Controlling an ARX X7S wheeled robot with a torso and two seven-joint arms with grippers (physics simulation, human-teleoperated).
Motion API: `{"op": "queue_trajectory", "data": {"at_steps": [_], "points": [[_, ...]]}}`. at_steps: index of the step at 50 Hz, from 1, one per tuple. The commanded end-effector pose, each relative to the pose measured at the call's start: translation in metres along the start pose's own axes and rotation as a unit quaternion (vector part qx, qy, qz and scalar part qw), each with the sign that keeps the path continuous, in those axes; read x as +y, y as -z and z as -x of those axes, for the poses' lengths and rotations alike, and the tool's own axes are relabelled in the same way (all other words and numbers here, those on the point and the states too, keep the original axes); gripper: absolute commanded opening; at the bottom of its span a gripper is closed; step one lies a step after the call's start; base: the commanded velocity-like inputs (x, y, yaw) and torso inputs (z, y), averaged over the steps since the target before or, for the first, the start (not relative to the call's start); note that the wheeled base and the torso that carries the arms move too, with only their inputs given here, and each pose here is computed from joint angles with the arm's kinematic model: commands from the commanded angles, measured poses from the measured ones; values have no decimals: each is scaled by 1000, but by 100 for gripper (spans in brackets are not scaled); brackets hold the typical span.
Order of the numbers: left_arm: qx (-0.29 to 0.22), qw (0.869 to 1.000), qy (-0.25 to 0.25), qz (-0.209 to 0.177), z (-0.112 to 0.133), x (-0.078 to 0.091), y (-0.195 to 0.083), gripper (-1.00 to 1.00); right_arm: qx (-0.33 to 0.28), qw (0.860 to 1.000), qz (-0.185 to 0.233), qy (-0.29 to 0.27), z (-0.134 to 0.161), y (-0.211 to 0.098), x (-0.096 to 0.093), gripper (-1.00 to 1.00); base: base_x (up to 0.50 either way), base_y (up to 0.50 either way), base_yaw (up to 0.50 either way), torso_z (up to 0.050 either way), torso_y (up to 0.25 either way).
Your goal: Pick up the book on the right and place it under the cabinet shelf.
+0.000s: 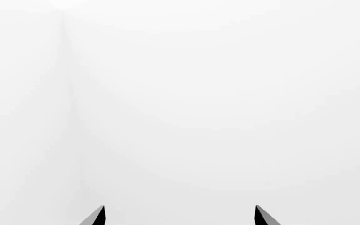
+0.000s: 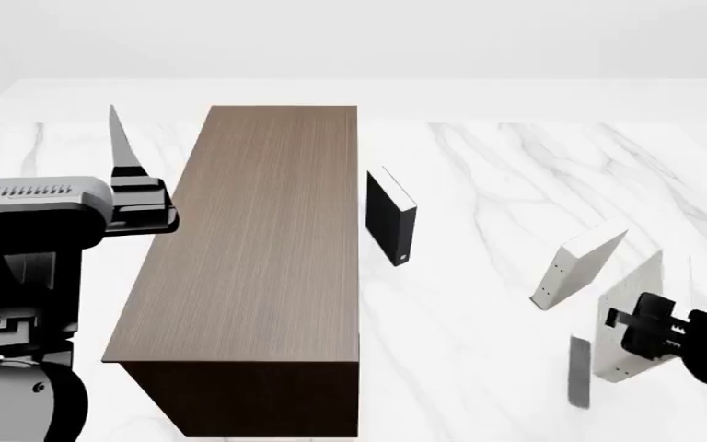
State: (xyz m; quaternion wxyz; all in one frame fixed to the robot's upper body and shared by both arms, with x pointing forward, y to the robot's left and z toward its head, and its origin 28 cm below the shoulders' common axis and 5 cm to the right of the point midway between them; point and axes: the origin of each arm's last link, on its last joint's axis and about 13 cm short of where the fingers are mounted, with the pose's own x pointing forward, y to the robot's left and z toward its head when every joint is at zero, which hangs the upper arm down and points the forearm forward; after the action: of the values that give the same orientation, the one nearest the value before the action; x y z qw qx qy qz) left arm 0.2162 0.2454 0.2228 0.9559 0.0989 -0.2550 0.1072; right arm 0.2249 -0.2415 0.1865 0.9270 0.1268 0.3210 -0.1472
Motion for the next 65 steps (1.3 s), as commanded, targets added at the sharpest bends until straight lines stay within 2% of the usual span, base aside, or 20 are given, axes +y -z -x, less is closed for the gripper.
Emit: {"op": "queue_trajectory", "data": {"at_steps": [1,6,12,20,40,57,65], "points": [[-1,1000,0,1,0,0,0,100,-27,998,31,-49,29,15,3,-100,0,0,0,0,0],[-2,1000,-1,2,1,1,-2,100,-27,998,32,-55,30,22,-1,-100,0,0,0,0,2],[-2,1000,-1,2,1,1,-2,100,-34,993,40,-106,32,30,-1,-100,0,0,0,0,0],[-3,1000,-3,3,2,2,-3,100,-27,991,42,-128,25,41,0,-100,0,0,0,0,1],[-4,1000,-5,3,2,3,-3,100,-16,977,54,-205,15,55,31,-100,0,0,0,0,1],[-4,1000,-8,3,1,3,-3,100,-8,962,38,-271,0,54,61,-100,0,0,0,0,1],[-3,1000,-9,2,1,4,-2,100,-9,957,30,-289,-1,51,67,-100,0,0,0,2,1]]}}
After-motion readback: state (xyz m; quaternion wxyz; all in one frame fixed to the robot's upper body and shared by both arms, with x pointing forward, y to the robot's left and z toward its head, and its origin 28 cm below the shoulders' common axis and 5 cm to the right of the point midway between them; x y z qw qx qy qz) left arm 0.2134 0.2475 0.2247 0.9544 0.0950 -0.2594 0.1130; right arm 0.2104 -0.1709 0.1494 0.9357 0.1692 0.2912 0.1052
